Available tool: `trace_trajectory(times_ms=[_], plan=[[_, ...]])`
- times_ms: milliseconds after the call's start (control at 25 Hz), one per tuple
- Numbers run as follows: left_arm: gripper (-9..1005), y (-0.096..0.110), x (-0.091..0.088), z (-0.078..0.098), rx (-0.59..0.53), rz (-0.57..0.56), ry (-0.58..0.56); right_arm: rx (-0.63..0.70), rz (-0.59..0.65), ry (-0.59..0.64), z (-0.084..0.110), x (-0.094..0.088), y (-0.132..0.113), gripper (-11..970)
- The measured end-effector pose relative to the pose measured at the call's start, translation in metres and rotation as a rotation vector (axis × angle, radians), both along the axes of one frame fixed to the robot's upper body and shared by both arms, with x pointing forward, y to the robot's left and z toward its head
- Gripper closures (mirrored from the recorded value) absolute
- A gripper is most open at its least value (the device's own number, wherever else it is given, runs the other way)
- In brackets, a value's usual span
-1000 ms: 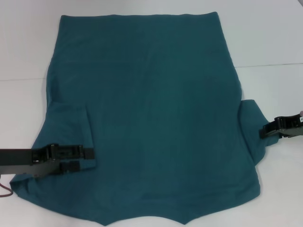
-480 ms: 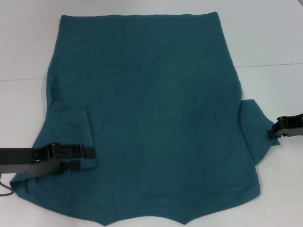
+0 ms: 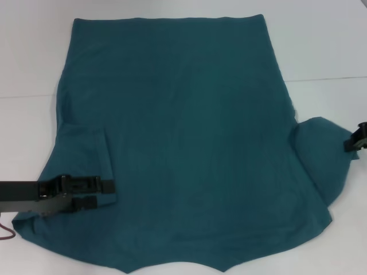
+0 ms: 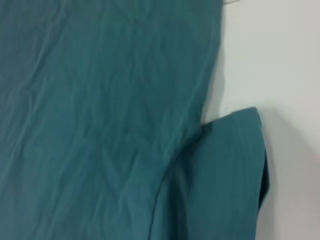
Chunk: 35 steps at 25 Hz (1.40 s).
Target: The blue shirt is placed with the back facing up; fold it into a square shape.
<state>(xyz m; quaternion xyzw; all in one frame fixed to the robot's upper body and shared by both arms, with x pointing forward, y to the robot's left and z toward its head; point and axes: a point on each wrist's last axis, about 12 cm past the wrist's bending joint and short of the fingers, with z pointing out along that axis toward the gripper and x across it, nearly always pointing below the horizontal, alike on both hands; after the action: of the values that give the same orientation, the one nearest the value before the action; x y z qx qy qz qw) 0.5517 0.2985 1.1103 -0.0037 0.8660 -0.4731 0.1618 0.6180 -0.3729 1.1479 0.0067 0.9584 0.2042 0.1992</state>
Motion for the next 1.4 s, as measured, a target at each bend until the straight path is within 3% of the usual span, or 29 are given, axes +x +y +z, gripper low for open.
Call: trace_trajectory(times_ms=[280,560,1040,1400], plan=[[234,0.001,-0.001,0.000,-0.002,0.003,0.005,-0.020,-0.017,-0.006,0.019,0.003,-0.009,903],[234,0.000,0.000,0.000,-0.003,0.001,0.004,-0.026,0.023,-0.021,0.033,0.011,0.004,901],[234,0.001,0.000,0.000,-0.001,0.011,0.002,-0.069,0.244,-0.041,0.043,0.037,0.087,898],[234,0.001,0.001,0.000,-0.001,0.015,0.001,-0.161,0.361,-0.080,0.046,0.047,0.128,895]])
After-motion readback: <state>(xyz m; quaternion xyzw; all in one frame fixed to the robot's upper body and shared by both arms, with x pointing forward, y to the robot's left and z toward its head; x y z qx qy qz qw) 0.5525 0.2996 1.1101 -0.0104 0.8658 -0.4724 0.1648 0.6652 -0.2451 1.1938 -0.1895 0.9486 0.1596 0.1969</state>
